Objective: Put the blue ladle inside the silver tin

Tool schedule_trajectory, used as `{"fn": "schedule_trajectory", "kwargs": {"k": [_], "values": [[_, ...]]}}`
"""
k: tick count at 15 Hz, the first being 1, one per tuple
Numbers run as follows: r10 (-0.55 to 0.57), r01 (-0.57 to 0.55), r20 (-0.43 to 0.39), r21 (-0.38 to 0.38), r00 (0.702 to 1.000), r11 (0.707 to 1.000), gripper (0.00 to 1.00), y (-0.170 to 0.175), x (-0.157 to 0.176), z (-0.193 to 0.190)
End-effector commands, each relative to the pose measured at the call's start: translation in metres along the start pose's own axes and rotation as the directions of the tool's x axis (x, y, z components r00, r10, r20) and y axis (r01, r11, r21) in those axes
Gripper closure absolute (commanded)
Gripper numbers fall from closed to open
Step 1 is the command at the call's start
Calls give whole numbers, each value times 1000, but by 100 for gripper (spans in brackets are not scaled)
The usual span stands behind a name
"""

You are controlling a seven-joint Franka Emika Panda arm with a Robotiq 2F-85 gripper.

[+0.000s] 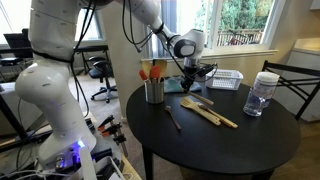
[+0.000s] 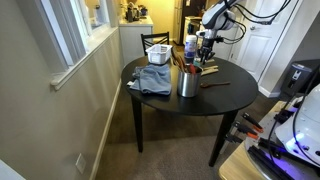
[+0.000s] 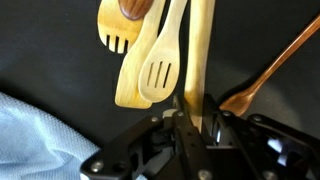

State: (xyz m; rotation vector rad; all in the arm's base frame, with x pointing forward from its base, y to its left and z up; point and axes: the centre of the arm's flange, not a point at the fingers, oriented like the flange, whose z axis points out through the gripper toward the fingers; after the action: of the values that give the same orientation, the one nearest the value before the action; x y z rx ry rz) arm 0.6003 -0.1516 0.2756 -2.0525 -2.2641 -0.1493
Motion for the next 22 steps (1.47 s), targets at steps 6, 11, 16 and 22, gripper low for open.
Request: {"fn": "schedule_trajectory", "kwargs": {"k": [6, 11, 16, 22], "values": [[213, -225, -258, -18, 942, 974, 95, -16, 5, -19], [406, -397, -339, 100, 849, 912, 95, -15, 8, -25], [455, -446, -401, 121, 795, 887, 95, -16, 26, -43], [464, -464, -497, 132, 733, 876, 95, -10, 54, -86]]}}
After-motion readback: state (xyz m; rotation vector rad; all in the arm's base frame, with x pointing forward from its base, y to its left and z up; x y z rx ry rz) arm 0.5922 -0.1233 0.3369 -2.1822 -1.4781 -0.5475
